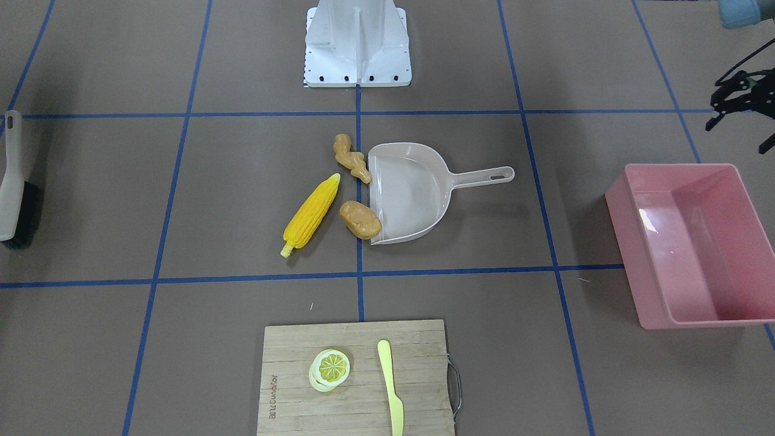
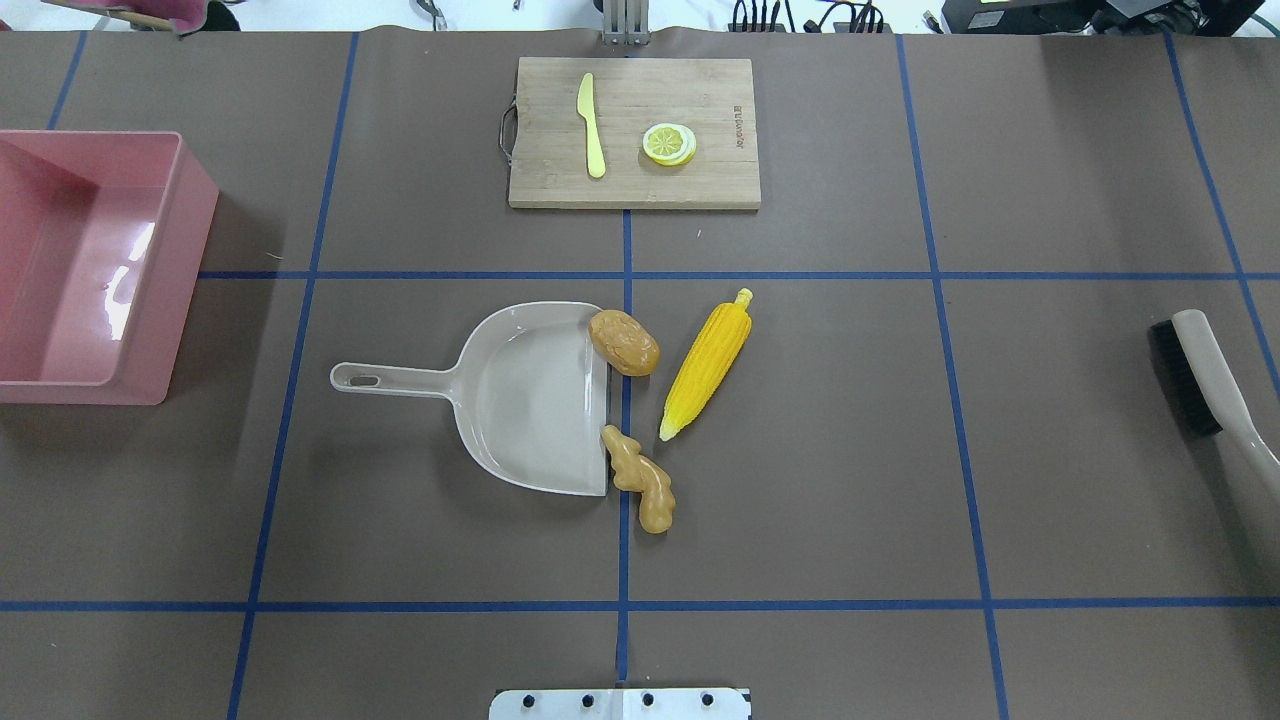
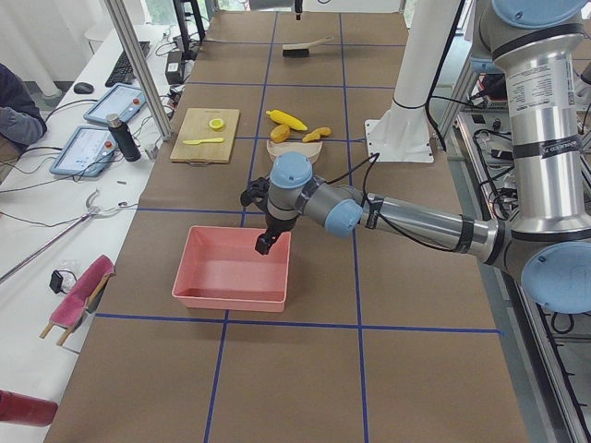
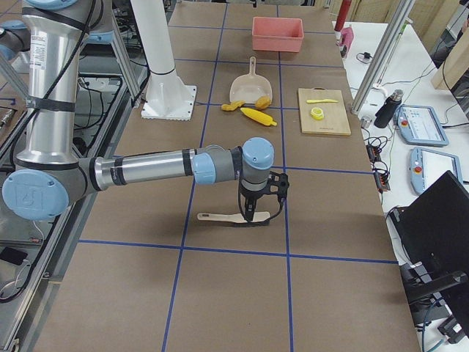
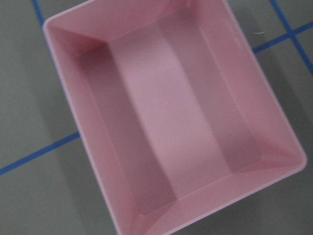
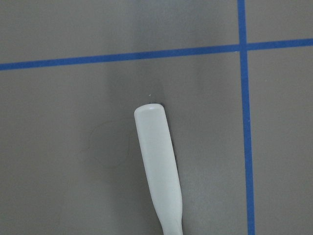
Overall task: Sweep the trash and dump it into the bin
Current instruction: 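Move the left gripper to the white dustpan handle and grasp it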
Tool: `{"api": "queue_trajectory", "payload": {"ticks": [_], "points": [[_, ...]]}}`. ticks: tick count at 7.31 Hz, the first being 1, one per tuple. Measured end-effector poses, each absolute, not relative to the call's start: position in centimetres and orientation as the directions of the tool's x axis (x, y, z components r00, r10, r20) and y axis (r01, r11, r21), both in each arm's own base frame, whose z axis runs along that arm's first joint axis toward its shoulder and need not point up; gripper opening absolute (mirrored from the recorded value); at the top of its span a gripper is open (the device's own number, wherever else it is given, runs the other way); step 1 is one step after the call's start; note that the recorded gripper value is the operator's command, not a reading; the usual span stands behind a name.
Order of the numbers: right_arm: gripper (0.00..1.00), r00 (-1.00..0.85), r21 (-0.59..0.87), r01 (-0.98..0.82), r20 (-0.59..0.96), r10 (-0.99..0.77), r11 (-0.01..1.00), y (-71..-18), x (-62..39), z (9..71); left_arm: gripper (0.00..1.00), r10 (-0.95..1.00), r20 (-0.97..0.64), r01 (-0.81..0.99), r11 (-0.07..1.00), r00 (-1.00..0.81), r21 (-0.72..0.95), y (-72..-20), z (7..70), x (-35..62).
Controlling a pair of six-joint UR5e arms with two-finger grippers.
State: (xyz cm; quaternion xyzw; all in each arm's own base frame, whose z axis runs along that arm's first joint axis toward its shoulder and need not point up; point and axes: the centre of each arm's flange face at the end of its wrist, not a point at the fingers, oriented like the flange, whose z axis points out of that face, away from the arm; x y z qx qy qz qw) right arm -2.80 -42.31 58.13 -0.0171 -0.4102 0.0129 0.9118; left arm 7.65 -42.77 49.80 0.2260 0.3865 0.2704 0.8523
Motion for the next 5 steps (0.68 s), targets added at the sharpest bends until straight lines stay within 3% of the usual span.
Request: {"api": "queue_trajectory", "payload": {"ticks": [5], "points": [[1.00, 0.703, 0.024, 0.162, 0.699, -0.132, 0.986, -36.6, -8.7, 61.5, 0.99, 0.954, -0.248, -0.425, 0.297, 0.168, 0.855, -40.8, 37.7, 27.1]]}}
